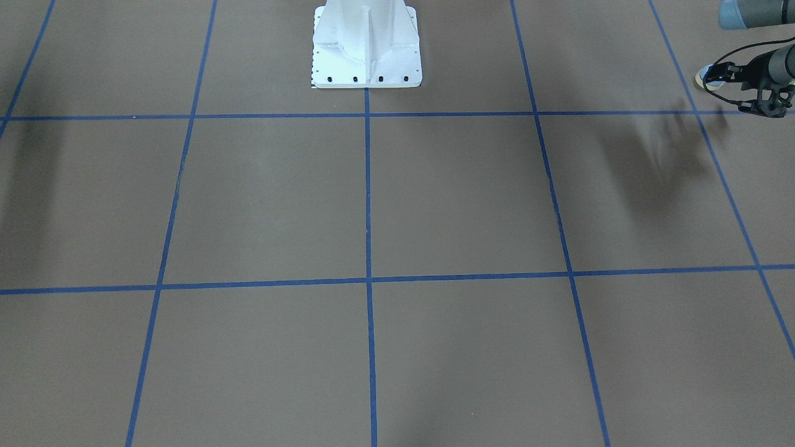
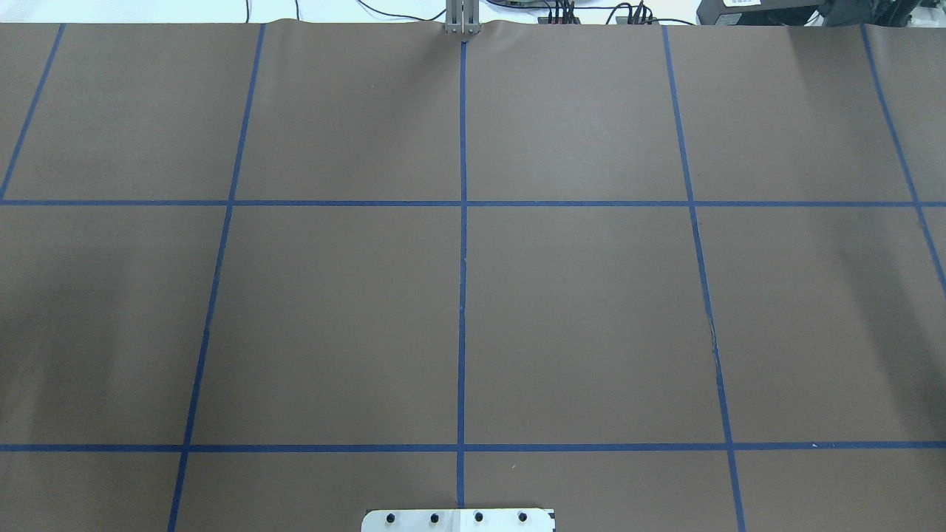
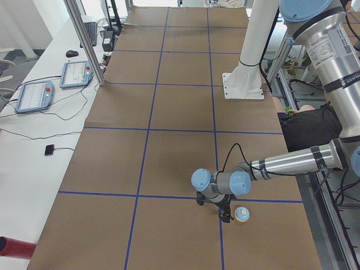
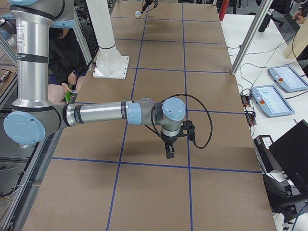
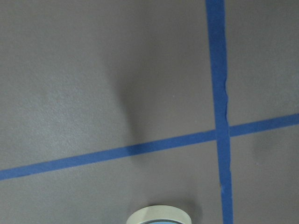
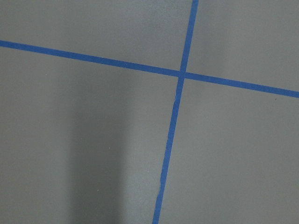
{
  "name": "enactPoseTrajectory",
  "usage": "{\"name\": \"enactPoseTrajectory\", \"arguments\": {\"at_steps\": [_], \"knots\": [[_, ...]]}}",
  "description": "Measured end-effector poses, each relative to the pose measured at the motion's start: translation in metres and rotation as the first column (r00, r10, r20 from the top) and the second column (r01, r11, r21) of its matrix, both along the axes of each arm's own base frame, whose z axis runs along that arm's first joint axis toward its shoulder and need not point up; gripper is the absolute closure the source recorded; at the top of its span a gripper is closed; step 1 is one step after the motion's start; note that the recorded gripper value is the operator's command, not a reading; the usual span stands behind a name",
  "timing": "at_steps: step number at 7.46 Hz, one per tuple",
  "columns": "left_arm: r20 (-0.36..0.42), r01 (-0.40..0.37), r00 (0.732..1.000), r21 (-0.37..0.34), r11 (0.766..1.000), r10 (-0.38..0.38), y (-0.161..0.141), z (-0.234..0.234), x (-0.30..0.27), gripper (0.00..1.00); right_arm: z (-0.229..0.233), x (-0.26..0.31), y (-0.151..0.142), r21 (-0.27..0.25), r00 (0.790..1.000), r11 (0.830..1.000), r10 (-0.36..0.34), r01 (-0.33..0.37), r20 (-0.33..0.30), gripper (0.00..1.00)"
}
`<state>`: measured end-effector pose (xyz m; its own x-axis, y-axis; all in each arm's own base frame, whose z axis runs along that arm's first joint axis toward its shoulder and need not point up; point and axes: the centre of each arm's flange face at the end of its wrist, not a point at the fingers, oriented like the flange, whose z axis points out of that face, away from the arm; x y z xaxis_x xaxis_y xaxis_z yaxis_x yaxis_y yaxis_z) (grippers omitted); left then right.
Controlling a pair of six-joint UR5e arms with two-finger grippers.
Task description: Place and press bell with both arms
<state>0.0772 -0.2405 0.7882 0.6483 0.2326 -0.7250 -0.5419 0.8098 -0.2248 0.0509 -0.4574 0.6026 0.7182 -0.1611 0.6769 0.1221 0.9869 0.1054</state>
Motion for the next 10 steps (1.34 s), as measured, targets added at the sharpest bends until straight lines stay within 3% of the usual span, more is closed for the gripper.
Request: {"name": "enactPoseTrajectory", "arguments": {"at_steps": [4, 10], "knots": [[0.02, -0.047, 0.999, -0.034, 0.998, 0.047, 0.016, 0.015, 0.003, 0.0, -0.004, 0.0, 0.001, 0.009, 1.0, 1.0, 0.0, 0.0, 0.001, 0.0], [0.018, -0.057, 0.998, -0.03, 0.998, 0.057, 0.011, 0.015, 0.01, 0.0, -0.002, 0.0, 0.004, 0.003, 1.0, 1.0, 0.0, 0.0, 0.003, 0.0]]}}
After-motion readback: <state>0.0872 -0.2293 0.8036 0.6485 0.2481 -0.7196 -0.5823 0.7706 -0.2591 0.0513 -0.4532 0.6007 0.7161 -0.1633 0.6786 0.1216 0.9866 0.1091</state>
